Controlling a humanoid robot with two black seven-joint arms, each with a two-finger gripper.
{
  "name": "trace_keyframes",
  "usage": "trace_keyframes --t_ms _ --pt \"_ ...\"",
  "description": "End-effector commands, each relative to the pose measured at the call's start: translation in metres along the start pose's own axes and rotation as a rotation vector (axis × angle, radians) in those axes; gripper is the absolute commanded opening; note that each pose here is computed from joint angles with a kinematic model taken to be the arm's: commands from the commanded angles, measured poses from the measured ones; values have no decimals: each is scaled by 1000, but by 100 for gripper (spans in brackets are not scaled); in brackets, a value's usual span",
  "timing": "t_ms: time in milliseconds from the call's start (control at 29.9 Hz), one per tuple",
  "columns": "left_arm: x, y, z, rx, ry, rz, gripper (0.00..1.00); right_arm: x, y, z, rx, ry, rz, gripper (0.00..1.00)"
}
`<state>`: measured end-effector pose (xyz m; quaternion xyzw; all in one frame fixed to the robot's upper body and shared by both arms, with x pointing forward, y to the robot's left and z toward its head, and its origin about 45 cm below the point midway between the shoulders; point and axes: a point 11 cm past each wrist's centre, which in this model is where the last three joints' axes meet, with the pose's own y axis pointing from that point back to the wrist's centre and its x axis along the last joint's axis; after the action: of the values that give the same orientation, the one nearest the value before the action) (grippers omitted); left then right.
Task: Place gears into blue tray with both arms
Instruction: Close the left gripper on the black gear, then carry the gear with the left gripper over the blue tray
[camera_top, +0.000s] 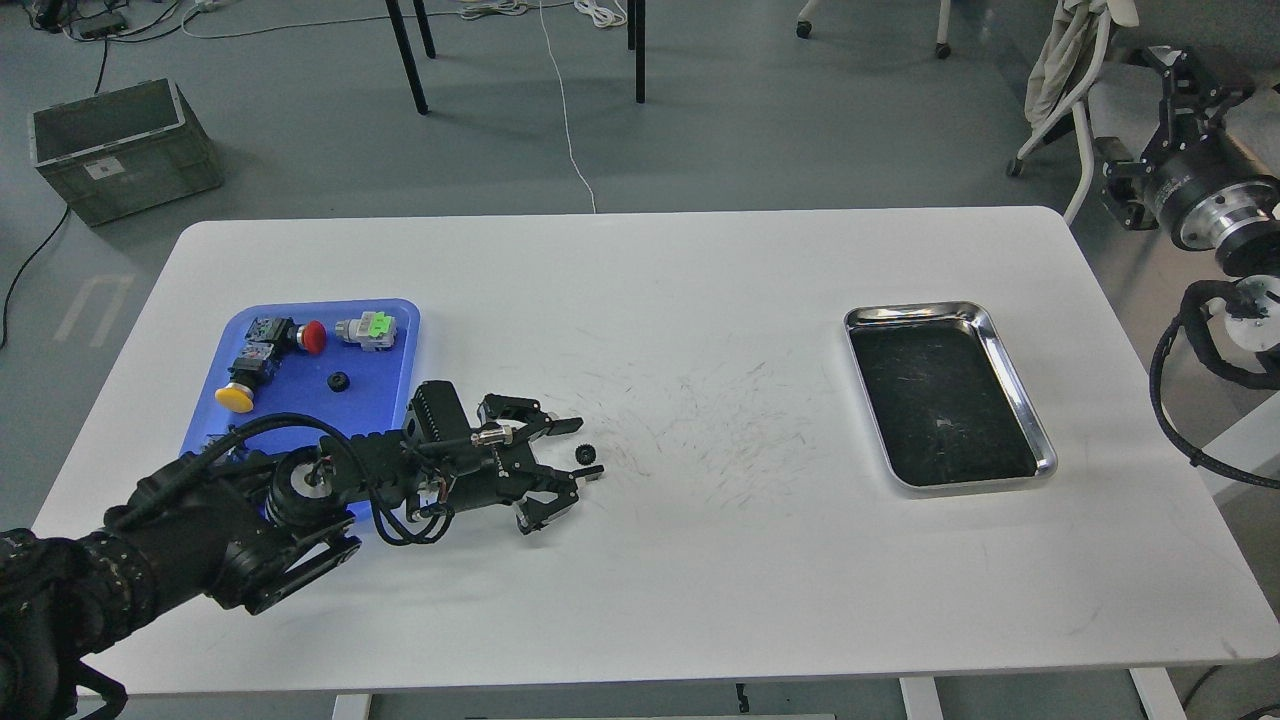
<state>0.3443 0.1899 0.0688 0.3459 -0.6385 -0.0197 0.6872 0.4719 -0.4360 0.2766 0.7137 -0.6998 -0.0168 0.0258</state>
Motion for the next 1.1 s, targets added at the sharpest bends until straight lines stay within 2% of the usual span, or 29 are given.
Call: trace_keyframes --t_ms 0,100,234,301,468,635,769,836,1070 --pt "-1 0 1 -3 1 1 53 0 0 0 0 3 0 94" --pt "1 0 2 -3 -11 25 45 0 0 1 -2 6 -1 94" --pt "-1 1 3 -12 -28 23 44 1 2 7 -13 6 2 94" --pt "-5 2 5 -18 -31 11 39 2 3 8 -16 5 2 94" --pt "-5 0 7 -24 -37 18 36 2 3 9 -19 8 2 94" --pt "-4 -3 8 -24 -41 27 26 -1 4 14 -34 23 -7 94" --pt "-4 -5 8 -21 -44 31 25 0 4 14 -36 26 -7 94" --pt "-4 -4 8 -20 -46 35 19 0 4 14 -36 26 -7 94" --pt "-9 -4 13 -26 -36 35 19 -1 4 15 -39 29 -10 94"
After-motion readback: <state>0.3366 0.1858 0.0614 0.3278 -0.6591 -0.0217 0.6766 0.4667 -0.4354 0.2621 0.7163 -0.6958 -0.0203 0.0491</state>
